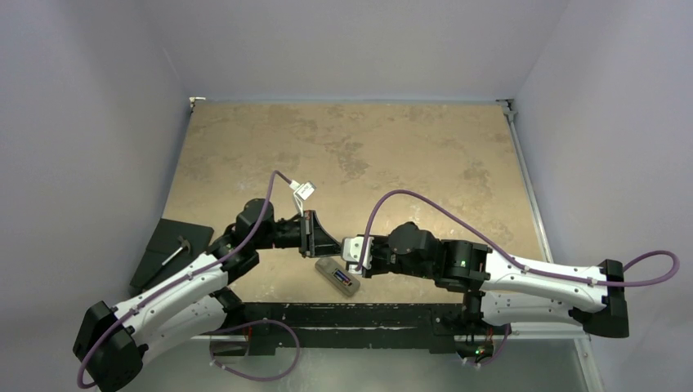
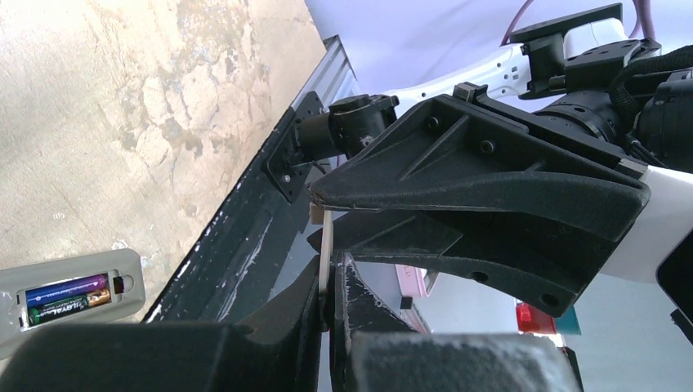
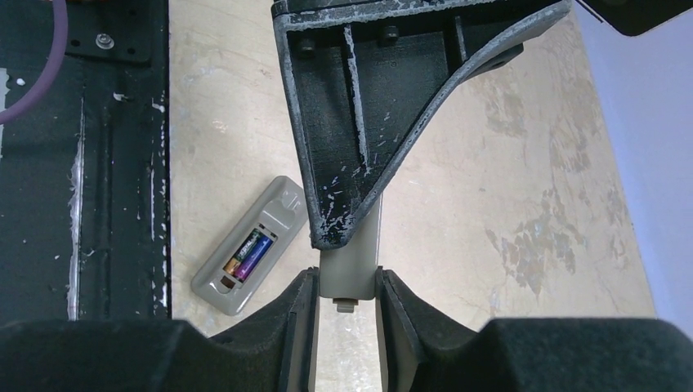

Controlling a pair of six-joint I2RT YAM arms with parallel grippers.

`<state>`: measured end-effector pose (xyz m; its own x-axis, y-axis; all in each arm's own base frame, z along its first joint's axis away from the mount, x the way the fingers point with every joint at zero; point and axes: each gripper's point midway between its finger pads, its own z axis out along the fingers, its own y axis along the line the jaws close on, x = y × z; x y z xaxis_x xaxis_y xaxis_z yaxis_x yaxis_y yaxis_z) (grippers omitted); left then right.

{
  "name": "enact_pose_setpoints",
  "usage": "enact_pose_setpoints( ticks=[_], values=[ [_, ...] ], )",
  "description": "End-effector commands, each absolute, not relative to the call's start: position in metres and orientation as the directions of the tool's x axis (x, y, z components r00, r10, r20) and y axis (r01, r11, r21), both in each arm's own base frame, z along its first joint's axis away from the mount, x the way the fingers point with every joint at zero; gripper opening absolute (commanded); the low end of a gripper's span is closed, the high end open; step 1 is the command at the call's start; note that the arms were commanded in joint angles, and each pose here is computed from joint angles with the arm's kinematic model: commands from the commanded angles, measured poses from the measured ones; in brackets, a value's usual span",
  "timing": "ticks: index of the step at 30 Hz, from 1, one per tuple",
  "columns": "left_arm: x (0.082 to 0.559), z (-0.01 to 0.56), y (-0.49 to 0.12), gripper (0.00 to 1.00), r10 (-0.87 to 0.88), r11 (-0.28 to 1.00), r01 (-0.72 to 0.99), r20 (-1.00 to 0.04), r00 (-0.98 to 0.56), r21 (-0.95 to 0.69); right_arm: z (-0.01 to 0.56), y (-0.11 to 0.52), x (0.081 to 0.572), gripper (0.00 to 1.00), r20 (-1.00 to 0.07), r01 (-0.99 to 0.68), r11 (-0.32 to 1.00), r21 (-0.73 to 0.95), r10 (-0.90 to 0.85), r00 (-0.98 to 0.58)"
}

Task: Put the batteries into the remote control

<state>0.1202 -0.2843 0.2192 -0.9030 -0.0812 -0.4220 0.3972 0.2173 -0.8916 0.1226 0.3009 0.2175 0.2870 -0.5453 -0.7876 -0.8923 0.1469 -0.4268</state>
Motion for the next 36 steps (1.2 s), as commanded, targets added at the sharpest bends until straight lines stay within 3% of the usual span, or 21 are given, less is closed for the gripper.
enact_pose_setpoints(
  ticks=[1,7,15,19,36],
  values=[
    [0.121,0.221,-0.285,0.00,-0.084,0.195,0.413,-0.435,-0.897,-0.890,0.232,0.302,0.128,0.30,-0.805,-0.873,0.192,-0.448,-0.511,0.301],
    [0.123,0.212,-0.284,0.09,-0.088,0.227,0.395,-0.423,-0.902,-0.890,0.233,0.298,0.128,0.23,-0.826,-0.878,0.231,-0.420,-0.498,0.263],
    [0.137,0.206,-0.278,0.35,-0.125,0.326,0.402,-0.461,-0.879,-0.856,0.217,0.297,0.130,0.22,-0.827,-0.894,0.302,-0.330,-0.550,0.119],
    [0.145,0.205,-0.272,0.42,-0.142,0.391,0.401,-0.485,-0.863,-0.829,0.213,0.298,0.132,0.22,-0.819,-0.894,0.343,-0.289,-0.572,0.045],
    [0.181,0.211,-0.224,0.48,-0.213,0.681,0.354,-0.637,-0.741,-0.640,0.197,0.306,0.118,0.23,-0.787,-0.894,0.441,-0.087,-0.580,-0.209]
  ],
)
